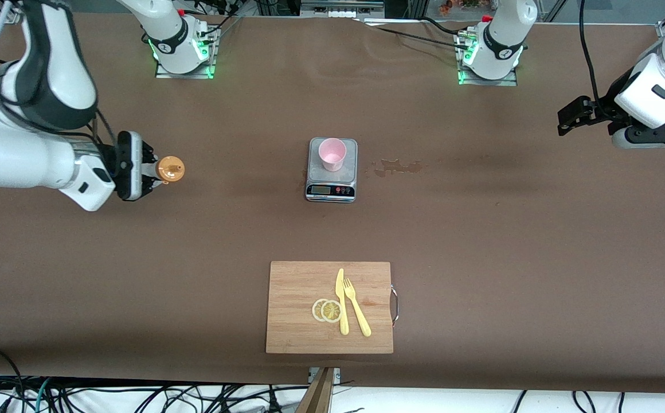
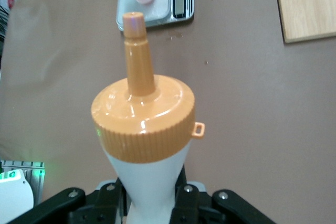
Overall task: Add sauce to pink cup with both arms
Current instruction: 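Carry the bottle back and set it upright on the table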
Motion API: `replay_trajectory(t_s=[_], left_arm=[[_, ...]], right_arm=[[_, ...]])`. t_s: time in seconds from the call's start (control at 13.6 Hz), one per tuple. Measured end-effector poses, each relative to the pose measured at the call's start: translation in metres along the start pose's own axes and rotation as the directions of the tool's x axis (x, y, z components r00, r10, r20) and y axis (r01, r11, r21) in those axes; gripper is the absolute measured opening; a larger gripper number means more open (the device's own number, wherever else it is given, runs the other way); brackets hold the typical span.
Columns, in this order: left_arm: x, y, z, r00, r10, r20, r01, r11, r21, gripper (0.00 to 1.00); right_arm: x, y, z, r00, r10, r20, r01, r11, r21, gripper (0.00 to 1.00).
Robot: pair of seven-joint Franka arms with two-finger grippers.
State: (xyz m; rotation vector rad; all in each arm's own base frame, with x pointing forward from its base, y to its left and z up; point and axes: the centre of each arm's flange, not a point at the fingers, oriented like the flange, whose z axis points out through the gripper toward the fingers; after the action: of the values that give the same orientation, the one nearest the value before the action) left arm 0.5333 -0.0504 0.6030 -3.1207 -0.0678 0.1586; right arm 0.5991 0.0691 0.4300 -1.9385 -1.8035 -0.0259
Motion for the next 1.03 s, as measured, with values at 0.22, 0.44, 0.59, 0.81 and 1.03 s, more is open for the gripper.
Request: replay_trajectory(t_s=[0.22, 0.44, 0.59, 0.81, 1.03], left_arm=[[0.000, 0.000, 0.000, 1.000, 0.000, 0.000, 0.000, 1.000, 0.000, 1.00], [0.000, 0.000, 0.000, 1.000, 0.000, 0.000, 0.000, 1.000, 0.000, 1.00], [0.000, 0.000, 0.000, 1.000, 0.000, 0.000, 0.000, 1.000, 0.000, 1.00], [0.000, 0.000, 0.000, 1.000, 0.000, 0.000, 0.000, 1.000, 0.000, 1.00], [0.000, 0.000, 0.000, 1.000, 0.000, 0.000, 0.000, 1.000, 0.000, 1.00]], right_arm=[[-0.062, 0.007, -0.002, 0.991, -0.071, -0.111, 0.072, 0.997, 0.007, 0.33], [-0.127, 0.019, 0.022, 0.957, -0.184, -0.225, 0.189, 0.982, 0.003, 0.33], [-0.163, 0.030, 0.049, 0.922, -0.237, -0.306, 0.247, 0.969, -0.008, 0.33], [-0.199, 0.047, 0.100, 0.862, -0.284, -0.420, 0.300, 0.953, -0.028, 0.33], [-0.215, 0.057, 0.144, 0.826, -0.286, -0.486, 0.316, 0.948, -0.021, 0.33]])
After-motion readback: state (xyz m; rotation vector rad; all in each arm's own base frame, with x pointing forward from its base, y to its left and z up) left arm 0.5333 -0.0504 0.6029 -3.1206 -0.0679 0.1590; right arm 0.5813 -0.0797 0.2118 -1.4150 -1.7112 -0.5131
